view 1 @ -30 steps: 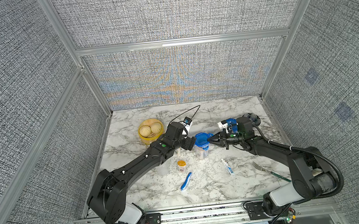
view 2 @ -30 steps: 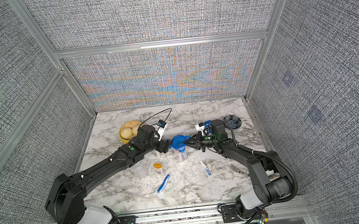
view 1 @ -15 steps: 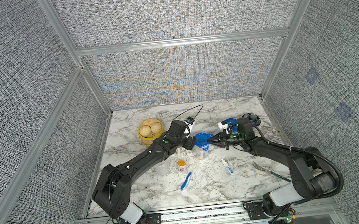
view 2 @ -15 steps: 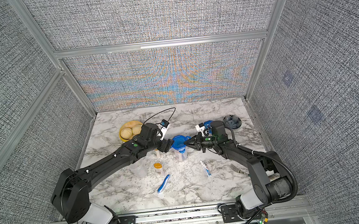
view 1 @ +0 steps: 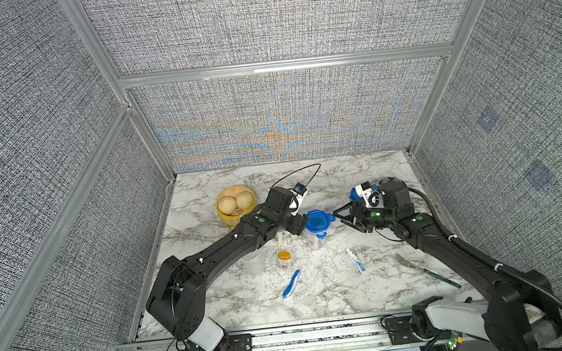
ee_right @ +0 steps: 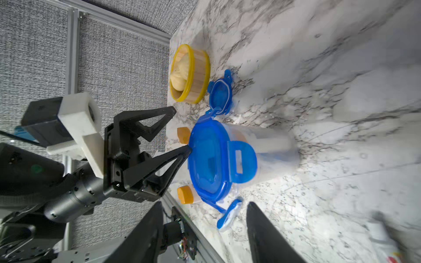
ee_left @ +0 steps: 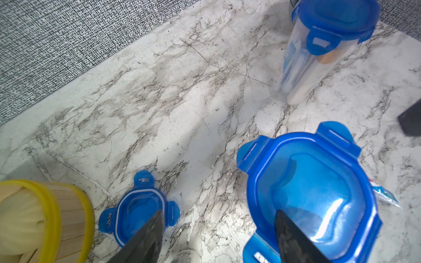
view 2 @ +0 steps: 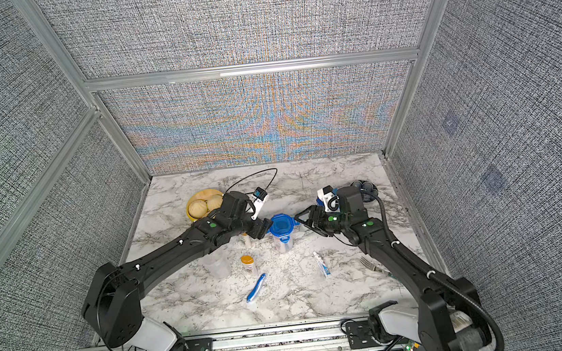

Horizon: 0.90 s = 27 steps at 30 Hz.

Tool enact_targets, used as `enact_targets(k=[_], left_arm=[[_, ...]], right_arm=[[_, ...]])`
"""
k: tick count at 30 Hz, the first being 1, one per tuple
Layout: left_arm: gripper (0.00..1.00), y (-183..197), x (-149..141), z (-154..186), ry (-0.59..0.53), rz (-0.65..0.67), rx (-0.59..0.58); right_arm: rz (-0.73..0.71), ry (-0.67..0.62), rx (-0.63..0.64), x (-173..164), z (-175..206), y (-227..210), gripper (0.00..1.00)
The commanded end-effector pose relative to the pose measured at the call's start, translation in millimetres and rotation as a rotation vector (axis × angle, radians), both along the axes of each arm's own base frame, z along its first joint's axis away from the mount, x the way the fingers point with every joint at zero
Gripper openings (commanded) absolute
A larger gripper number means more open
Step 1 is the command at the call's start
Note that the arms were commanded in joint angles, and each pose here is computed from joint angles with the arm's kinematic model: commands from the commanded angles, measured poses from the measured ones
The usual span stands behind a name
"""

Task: Pack away toiletry kits
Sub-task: Close the lid on the container.

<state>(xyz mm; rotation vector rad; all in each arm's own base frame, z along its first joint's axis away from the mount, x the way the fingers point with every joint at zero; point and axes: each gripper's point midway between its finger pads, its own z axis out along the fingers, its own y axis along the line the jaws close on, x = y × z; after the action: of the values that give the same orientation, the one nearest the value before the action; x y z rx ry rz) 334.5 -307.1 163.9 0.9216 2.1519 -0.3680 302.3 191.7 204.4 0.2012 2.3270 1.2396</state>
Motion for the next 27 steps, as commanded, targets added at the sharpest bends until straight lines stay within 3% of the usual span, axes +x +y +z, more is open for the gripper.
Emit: enact_targets(k=[1,4,8,11,20,27], left_arm=[[0.76,6.3,-7.0,-6.9,0.044,-0.014,0.056],[0.78,1.5,-2.1,7.6,0.028,0.002,0.017],[0.8,-5.2,1.8,24.4,0.01,0.0,-0.024],[0.81,-1.4,5.4,32.7,-0.005,0.031,-0.029],[0.82,69.7,11.0,43.5,0.027,0.303,-0.125],[0.82,86.5,-7.1,31.6,0.002,0.263,-0.168]], right_arm=[[-0.067,-0.051,-0.233,-4.7,-10.9,-25.8,0.68],[-0.079,-0.107,-0.37,-7.0,-4.8,-36.3,0.74],[-0.072,-0.141,-0.45,-9.0,2.4,-37.3,0.78],[-0.035,-0.162,-0.5,-11.7,8.4,-29.0,0.99],[0.086,-0.171,-0.713,-12.2,9.1,22.2,0.99],[0.126,-0.127,-0.824,-1.6,-1.4,51.0,0.99]])
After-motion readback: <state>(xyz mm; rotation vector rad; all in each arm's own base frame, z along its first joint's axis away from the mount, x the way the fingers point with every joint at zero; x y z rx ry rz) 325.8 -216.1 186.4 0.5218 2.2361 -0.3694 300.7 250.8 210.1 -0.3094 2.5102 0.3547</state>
